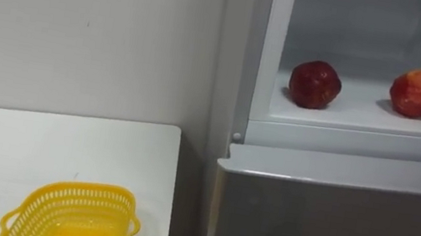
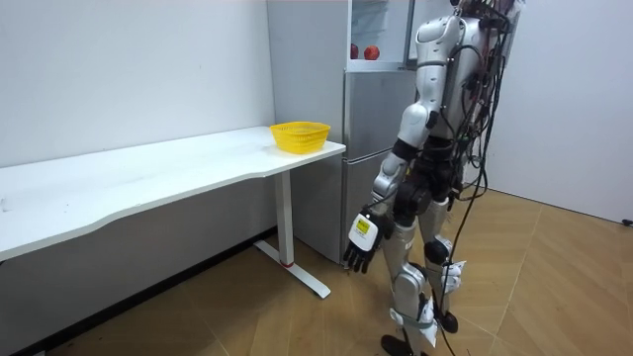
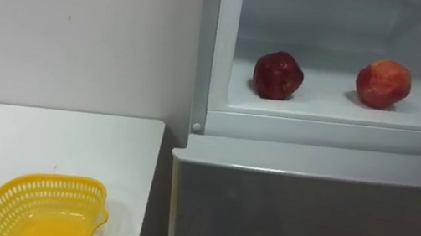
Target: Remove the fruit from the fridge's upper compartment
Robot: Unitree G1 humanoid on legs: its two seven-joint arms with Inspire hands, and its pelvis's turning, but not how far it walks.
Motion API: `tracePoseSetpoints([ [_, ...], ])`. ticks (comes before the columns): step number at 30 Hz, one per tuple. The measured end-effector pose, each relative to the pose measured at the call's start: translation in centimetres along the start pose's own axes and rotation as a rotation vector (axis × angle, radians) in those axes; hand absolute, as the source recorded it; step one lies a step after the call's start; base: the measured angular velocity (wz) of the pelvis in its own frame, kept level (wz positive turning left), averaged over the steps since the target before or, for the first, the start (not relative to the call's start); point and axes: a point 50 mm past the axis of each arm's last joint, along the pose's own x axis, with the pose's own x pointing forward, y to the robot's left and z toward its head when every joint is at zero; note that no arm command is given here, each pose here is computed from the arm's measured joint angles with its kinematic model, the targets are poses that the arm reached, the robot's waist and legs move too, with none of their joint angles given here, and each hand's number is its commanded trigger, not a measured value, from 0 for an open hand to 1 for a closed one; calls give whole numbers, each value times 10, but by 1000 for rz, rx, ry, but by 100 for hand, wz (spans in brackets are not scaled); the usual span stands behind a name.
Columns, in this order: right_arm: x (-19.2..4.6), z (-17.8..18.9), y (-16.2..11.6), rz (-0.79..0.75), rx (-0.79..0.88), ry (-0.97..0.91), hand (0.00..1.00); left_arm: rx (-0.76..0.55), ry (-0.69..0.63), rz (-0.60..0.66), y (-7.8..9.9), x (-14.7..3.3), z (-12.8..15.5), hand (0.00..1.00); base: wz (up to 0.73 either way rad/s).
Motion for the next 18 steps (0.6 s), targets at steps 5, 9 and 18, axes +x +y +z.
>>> tracePoseSetpoints([
  [5,-5,28,3,-22,-6,-173,0,0,-31,-6,-3,0,5,0,-25],
  [9,-20,56,9,-30,66,-349,0,22,-42,7,-2,0,6,0,-3],
  [18,-109,153,22,-78,105,-980,0,19,-111,36,-6,0,13,0,-6],
])
